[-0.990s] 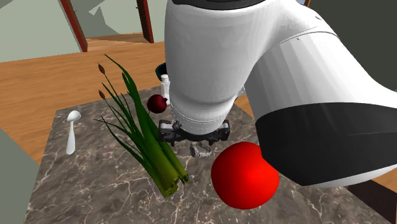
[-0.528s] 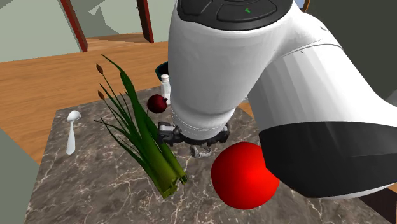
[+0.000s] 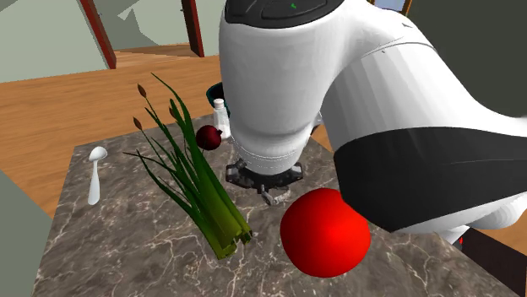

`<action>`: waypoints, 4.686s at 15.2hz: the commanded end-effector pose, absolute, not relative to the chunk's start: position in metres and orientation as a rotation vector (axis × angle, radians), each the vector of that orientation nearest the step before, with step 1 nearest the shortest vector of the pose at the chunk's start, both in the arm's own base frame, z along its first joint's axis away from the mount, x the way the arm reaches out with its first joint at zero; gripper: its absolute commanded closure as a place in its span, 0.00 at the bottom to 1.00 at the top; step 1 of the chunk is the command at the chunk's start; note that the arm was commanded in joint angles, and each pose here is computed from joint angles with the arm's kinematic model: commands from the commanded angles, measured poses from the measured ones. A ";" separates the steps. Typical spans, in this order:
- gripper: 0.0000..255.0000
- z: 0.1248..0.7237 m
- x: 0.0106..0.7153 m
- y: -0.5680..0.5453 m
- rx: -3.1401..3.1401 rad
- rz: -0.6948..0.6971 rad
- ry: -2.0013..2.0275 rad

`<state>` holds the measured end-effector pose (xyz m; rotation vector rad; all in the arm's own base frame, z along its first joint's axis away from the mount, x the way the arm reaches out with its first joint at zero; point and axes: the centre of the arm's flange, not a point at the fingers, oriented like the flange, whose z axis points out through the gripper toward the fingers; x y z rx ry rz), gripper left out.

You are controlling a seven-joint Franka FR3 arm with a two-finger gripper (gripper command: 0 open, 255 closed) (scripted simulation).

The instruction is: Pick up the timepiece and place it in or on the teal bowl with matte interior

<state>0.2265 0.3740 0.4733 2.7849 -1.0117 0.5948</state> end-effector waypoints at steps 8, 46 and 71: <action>1.00 0.517 0.227 0.372 2.765 0.576 -1.012; 1.00 0.632 0.408 0.263 2.765 0.576 -1.012; 1.00 0.576 0.562 0.171 2.765 0.576 -1.012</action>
